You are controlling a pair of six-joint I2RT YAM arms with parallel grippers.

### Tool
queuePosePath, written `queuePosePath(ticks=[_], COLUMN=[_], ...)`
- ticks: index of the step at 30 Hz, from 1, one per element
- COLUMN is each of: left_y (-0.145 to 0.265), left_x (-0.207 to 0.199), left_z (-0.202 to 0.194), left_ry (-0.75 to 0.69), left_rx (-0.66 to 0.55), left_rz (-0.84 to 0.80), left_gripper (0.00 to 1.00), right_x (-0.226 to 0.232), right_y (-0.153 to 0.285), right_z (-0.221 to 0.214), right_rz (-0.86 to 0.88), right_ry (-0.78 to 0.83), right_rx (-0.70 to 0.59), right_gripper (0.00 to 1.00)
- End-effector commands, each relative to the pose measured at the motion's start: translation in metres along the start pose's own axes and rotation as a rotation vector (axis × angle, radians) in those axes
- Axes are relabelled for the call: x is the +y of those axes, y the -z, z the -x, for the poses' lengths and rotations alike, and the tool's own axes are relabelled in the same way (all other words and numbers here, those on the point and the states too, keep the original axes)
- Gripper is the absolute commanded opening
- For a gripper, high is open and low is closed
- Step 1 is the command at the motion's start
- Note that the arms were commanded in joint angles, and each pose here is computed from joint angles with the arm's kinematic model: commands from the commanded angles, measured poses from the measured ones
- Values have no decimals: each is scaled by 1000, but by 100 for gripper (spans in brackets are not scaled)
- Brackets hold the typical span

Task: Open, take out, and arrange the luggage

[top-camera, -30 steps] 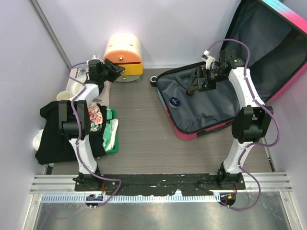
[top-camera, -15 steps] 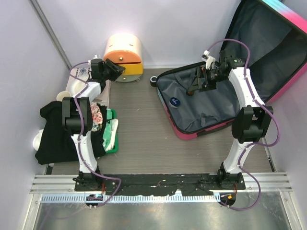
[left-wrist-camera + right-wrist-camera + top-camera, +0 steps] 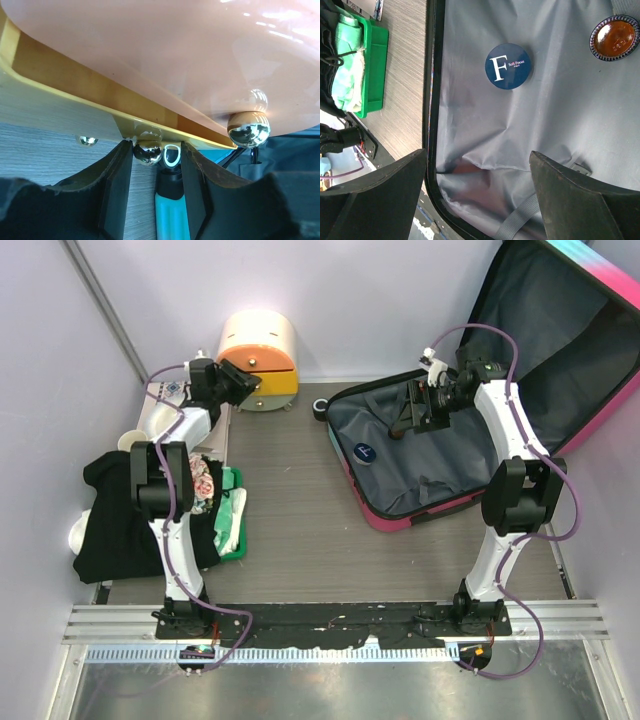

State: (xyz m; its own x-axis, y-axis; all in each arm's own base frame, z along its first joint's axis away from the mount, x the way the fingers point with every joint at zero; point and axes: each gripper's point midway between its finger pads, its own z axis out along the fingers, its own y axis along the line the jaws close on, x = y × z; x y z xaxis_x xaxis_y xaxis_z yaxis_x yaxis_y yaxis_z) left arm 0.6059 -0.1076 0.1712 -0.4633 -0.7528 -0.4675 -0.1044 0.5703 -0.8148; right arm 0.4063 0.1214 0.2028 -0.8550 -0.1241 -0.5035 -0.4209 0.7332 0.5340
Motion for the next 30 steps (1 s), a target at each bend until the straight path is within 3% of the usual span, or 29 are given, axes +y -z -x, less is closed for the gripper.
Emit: queuePosePath(ticks=[1,30], left_y=[-4,-16], left_x=[-18,-4], left_z=[10,10], left_ry=[-40,-59], left_rx=[-31,-34], left_rz=[-38,34], left_gripper=[46,43], right_x=[4,0], right_y=[9,8], right_z=[17,15], right_rz=[-10,-23], right_ry=[50,43], right_rx=[-50,-45], right_gripper=[90,90])
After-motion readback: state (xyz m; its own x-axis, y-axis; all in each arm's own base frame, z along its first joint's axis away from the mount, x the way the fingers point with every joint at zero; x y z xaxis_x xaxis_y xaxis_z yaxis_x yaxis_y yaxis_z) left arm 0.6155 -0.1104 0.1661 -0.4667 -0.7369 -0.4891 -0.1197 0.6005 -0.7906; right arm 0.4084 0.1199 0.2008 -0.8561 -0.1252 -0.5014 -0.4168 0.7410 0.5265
